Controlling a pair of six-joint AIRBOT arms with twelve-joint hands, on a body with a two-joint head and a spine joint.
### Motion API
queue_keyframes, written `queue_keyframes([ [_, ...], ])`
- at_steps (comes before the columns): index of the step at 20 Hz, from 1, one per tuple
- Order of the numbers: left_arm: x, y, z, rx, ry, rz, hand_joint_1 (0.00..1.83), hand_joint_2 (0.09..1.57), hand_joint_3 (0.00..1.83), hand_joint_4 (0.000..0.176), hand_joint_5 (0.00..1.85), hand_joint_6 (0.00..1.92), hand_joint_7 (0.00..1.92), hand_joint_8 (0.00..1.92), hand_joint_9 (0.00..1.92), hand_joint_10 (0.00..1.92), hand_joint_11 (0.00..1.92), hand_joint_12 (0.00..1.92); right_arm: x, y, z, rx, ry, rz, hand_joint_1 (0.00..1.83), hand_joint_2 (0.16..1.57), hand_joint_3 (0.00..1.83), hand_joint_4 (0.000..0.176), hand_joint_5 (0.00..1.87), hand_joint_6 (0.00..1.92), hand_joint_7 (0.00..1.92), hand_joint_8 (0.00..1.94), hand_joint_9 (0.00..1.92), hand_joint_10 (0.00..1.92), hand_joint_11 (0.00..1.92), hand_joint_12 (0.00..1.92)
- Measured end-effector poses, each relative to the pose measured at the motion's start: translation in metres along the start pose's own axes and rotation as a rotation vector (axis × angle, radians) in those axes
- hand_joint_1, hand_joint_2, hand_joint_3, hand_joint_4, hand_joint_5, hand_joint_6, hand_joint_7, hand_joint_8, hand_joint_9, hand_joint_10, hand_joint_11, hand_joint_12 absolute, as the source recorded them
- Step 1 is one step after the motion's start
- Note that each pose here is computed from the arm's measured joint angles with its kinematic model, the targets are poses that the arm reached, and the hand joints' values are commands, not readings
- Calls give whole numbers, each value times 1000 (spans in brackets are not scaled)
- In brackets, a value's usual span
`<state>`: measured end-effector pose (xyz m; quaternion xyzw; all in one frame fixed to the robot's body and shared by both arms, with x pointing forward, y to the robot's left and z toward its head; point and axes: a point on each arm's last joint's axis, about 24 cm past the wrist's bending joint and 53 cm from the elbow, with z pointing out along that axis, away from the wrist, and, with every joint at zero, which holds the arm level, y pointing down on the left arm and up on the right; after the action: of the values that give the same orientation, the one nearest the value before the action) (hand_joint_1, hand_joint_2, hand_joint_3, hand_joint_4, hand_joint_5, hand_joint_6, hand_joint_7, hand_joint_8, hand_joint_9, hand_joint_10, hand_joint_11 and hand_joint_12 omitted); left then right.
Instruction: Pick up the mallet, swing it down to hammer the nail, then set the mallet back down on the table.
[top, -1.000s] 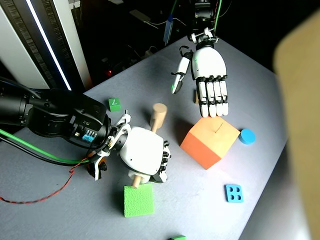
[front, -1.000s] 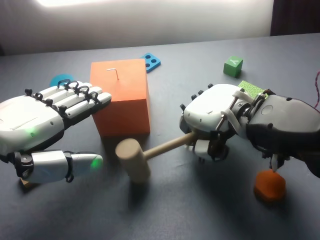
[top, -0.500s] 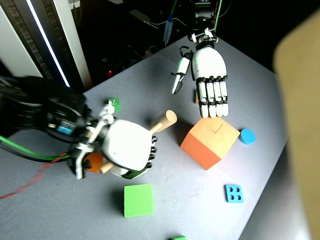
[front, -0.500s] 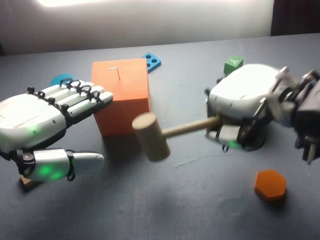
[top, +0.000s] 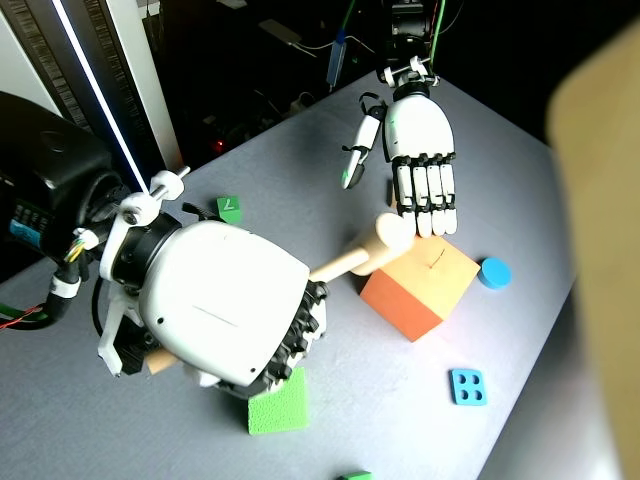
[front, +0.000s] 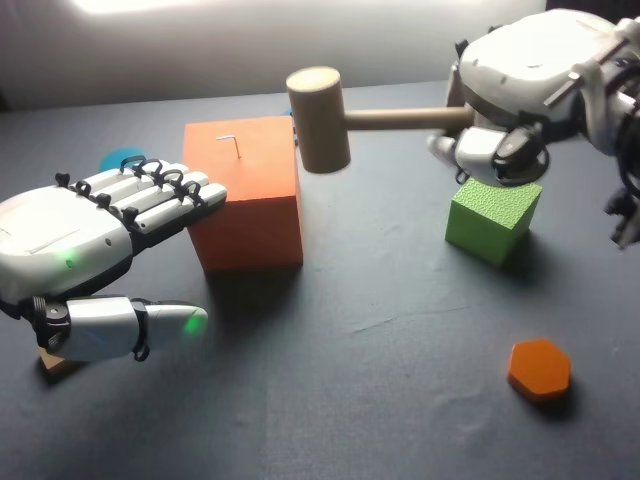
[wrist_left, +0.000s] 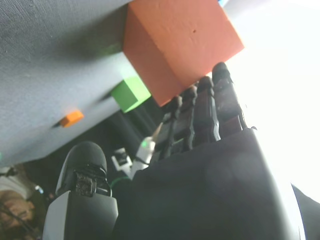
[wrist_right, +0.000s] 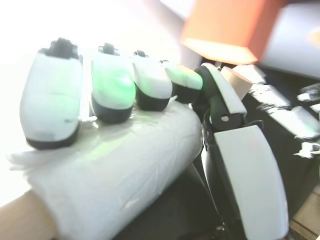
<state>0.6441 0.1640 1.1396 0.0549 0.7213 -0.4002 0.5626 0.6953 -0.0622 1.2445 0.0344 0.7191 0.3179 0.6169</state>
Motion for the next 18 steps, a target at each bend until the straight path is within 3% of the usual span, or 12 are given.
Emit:
queue_keyframes([
  [10,0,0,0,-1,1,-2,0,1253,0,0,26,8,13,4,0,0,0,0,-8,39,44,-94,-90,-94,391,1561,2,0,1141,1921,1443,1941,1569,1921,1737,1921],
  [18,-1,0,1,-1,1,-2,0,1259,0,0,30,11,21,7,0,0,0,0,4,60,63,-128,-90,-117,349,1571,6,0,1133,1921,1437,1941,1564,1921,1734,1921],
])
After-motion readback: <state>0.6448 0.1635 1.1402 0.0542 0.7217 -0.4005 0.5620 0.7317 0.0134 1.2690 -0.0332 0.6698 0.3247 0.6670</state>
